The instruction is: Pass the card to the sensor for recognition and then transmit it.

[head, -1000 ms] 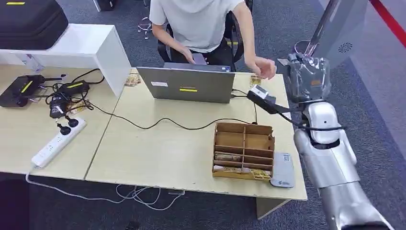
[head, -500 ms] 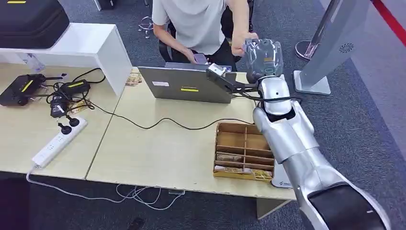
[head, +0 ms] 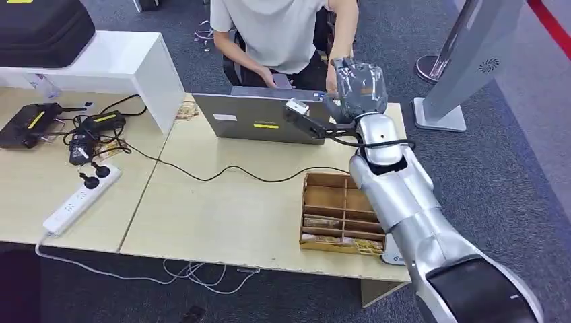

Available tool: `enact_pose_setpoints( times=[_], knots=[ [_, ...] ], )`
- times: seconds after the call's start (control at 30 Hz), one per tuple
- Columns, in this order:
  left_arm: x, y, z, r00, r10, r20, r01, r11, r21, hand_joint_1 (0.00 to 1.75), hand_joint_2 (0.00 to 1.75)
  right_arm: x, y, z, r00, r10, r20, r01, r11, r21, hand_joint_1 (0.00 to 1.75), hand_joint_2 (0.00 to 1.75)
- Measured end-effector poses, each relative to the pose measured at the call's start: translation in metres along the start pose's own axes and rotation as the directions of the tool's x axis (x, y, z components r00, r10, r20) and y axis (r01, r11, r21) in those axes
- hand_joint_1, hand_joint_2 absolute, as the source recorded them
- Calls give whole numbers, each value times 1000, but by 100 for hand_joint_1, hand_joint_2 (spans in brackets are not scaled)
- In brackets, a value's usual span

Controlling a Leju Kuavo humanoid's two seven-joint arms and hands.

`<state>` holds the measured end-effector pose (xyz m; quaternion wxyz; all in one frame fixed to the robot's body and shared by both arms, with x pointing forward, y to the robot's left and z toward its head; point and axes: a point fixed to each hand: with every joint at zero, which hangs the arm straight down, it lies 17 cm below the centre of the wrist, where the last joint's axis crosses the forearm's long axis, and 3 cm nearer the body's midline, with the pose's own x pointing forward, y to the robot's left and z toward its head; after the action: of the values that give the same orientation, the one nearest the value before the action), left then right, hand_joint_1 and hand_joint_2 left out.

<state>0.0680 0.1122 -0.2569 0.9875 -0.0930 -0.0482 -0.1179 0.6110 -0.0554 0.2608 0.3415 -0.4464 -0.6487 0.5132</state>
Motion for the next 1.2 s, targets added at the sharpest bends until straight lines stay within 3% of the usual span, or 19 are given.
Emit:
enact_pose_setpoints(
  times=[0.2,0.23,0.63,0.97,1.07,1.2],
  knots=[
    [1,1,0,1000,15,1,-15,1000,5,0,175,17,-9,5,995,-59,78,64,996,-57,0,0],
    [1,1,0,1000,21,3,-21,1000,5,0,175,21,-8,9,993,-72,94,78,995,-64,0,175],
    [1,2,0,993,117,10,-117,993,6,0,175,10,-18,103,961,-198,194,239,946,-220,0,175],
    [1,2,0,993,121,10,-121,993,6,0,175,10,-20,106,961,-197,196,239,944,-226,0,175],
    [1,2,-1,989,147,11,-147,989,7,0,175,4,-24,125,960,-195,203,243,937,-251,0,175],
    [2,5,-1,967,253,18,-253,968,9,0,175,-33,-30,236,973,-128,193,187,926,-327,0,175]
  ],
)
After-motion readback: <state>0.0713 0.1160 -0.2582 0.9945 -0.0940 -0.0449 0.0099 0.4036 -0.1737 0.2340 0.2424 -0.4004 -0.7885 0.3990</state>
